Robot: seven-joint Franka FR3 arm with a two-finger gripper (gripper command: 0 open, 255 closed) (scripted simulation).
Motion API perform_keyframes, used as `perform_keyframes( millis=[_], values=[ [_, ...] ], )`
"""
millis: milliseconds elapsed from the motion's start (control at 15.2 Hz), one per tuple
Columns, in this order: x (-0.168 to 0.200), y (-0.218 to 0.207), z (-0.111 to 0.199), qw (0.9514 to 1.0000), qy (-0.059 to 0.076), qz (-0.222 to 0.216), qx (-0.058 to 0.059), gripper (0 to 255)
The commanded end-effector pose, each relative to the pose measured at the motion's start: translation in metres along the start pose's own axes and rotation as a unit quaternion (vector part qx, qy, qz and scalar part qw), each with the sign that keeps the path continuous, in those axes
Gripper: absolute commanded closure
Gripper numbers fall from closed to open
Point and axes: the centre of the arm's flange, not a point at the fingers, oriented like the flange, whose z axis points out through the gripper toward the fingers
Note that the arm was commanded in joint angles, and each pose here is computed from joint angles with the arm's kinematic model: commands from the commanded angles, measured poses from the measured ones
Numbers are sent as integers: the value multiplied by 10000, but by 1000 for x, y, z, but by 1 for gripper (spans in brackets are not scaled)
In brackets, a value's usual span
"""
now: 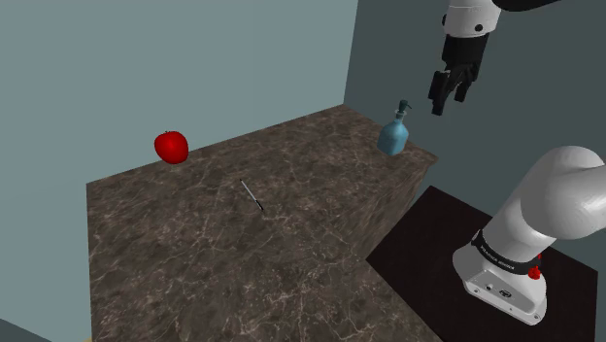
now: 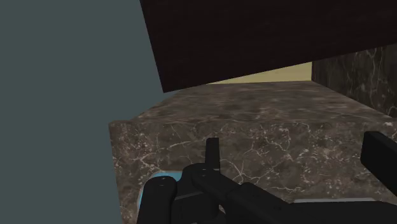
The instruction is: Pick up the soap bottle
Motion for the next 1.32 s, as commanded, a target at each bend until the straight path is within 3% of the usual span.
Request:
perform_keyframes(
  millis=[0, 1254],
  values=[
    [0, 0, 0, 10000, 0, 0, 0, 0],
    [225, 139, 94, 9943, -974, 283, 328, 0]
  ],
)
